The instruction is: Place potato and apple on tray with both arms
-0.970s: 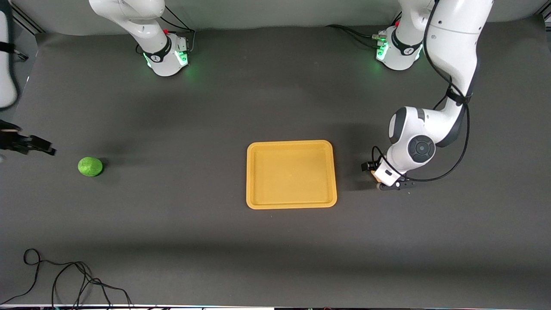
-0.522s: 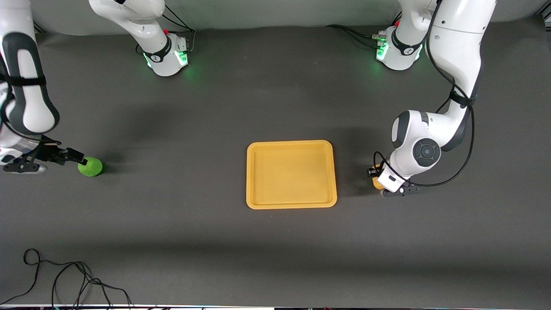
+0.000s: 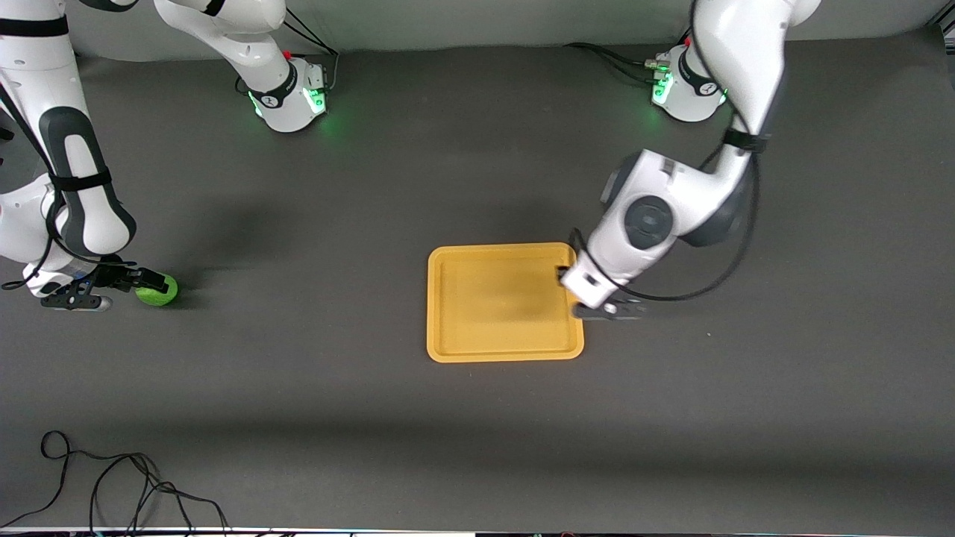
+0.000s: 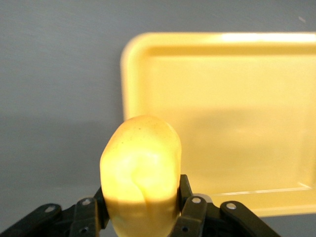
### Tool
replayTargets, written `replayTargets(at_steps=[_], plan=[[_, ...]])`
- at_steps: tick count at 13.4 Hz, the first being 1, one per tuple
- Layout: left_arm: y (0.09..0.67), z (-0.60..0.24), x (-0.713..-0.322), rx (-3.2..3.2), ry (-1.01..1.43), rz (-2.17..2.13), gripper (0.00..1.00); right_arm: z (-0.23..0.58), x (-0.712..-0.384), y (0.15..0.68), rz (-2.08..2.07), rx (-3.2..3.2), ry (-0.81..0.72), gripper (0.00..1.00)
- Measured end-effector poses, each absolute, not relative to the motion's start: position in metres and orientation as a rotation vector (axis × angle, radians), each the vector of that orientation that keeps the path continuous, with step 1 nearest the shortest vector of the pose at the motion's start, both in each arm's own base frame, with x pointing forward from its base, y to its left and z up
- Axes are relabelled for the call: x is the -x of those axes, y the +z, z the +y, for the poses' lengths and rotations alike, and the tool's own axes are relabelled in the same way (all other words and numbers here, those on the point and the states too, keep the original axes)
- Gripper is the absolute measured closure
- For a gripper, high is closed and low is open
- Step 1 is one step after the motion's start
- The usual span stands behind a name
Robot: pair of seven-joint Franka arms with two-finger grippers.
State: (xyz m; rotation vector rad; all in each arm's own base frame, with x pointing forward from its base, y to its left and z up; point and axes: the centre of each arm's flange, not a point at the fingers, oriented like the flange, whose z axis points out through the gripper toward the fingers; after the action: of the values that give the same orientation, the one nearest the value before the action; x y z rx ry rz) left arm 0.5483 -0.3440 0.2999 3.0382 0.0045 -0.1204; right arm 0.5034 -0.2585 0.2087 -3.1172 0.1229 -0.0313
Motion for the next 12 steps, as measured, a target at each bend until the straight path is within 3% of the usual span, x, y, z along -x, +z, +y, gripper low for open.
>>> replayTargets(at_steps=[2,5,9,12], plan=[[0.277,-0.359,-0.542,-3.036,-0.136,-0.029,0.45,-0.26,-0.503,0.204,0.129,3.115,-0.029,0.04],[0.237,-0.358,-0.542,-3.053,-0.179,-0.022,0.45,-0.26,-0.506,0.2,0.116,3.115,-0.027,0.38],[0.212,-0.363,-0.542,-3.044,-0.15,-0.024,0.45,-0.25,-0.539,0.242,0.047,3.075,-0.063,0.38],[0.214,-0.365,-0.544,-3.041,-0.142,-0.025,0.45,-0.244,-0.574,0.343,-0.072,3.065,-0.065,0.38]])
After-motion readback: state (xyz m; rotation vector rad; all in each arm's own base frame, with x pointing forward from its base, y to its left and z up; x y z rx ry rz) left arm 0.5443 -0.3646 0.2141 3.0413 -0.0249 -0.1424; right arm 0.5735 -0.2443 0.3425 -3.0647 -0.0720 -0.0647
